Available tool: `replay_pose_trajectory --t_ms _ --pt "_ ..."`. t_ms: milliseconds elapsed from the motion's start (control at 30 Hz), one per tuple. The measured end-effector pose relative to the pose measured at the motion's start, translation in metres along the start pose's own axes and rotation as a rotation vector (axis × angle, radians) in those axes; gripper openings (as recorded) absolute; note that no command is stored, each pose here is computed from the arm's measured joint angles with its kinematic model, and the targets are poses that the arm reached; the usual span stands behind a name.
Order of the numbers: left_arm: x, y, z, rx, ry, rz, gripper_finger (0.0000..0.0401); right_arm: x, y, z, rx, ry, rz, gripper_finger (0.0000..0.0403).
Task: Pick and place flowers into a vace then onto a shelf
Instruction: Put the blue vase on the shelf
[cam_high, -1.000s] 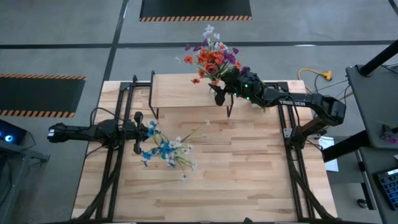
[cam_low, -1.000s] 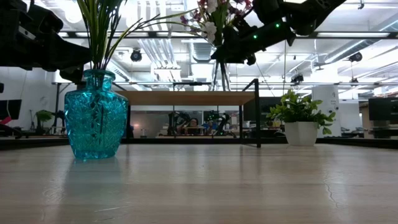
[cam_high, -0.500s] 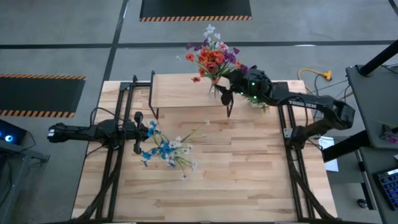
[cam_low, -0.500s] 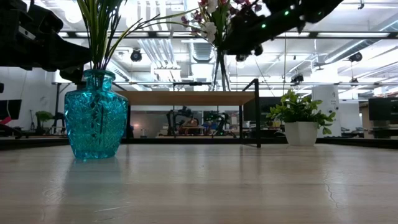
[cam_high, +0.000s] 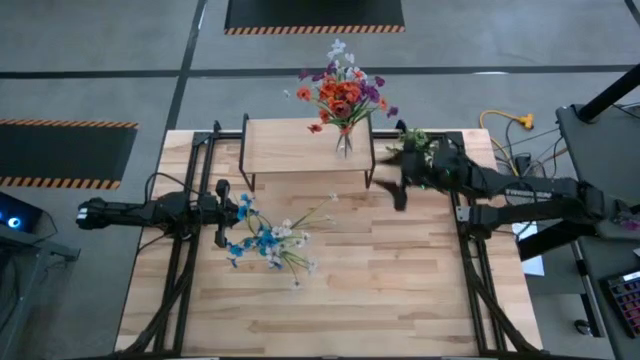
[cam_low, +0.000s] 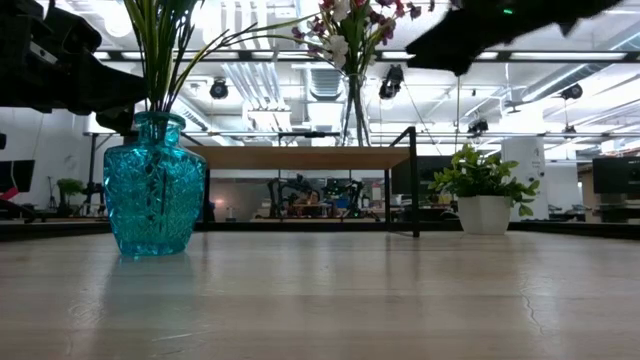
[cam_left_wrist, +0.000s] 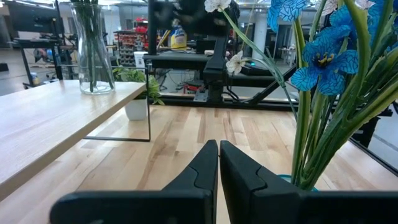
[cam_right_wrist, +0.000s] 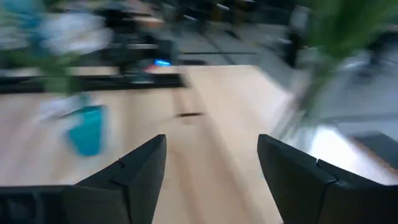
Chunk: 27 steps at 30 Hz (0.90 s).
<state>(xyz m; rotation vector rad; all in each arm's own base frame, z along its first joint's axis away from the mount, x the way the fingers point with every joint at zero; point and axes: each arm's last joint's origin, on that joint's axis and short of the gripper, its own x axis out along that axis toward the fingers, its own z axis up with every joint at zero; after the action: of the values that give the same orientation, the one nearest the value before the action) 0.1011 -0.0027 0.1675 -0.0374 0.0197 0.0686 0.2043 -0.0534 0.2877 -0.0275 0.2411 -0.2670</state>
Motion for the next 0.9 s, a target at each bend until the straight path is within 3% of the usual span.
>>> replay_pose_trajectory --t_ms 167,367,767,900 --pt "0.0 0.0 0.0 0.0 0.0 0.0 0.0 -0.015 0.015 -0.047 0.035 -0.081 0.197 0.0233" --pt "0.0 0.0 0.0 0.0 0.0 0.0 0.0 -0.034 0.017 -0.083 0.111 -0.093 0.18 0.0222" --pt "0.0 0.0 0.0 0.0 0.001 0.0 0.0 -0.062 0.031 -0.115 0.106 -0.152 0.147 0.0219" --pt "0.0 0.0 -0.001 0.0 0.005 0.0 0.0 -0.067 0.031 -0.113 0.086 -0.2 0.132 0.0219"
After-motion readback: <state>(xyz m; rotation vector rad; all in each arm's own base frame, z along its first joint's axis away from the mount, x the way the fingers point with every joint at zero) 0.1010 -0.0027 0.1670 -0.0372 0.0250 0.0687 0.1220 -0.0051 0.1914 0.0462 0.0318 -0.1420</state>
